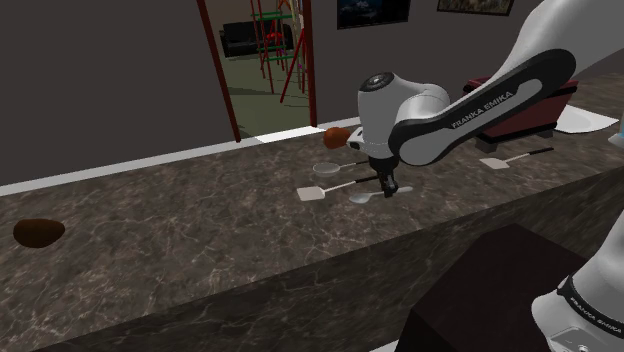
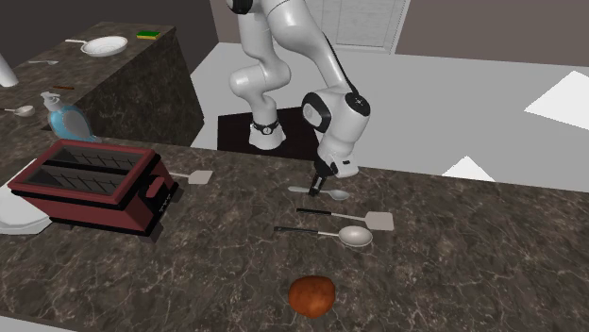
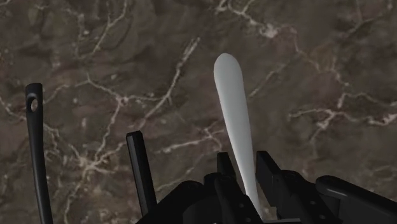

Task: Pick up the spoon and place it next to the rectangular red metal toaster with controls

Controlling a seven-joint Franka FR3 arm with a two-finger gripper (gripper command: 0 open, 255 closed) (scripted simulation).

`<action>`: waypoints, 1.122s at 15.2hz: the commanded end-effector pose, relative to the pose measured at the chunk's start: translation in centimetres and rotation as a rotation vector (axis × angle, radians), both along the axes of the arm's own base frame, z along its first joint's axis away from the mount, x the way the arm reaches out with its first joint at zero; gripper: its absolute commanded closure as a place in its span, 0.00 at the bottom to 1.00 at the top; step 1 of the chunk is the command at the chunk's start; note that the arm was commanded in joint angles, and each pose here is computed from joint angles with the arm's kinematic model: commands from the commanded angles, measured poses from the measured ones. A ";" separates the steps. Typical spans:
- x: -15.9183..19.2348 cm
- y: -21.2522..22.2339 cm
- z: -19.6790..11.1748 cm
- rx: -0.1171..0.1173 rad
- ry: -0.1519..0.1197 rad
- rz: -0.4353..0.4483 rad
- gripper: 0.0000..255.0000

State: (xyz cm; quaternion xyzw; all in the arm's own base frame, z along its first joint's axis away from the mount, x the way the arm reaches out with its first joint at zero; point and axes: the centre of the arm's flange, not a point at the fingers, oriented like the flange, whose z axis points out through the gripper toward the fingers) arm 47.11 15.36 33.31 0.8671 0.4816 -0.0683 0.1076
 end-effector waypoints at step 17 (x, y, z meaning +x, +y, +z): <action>0.0 0.0 7.9 0.000 0.000 0.000 1.00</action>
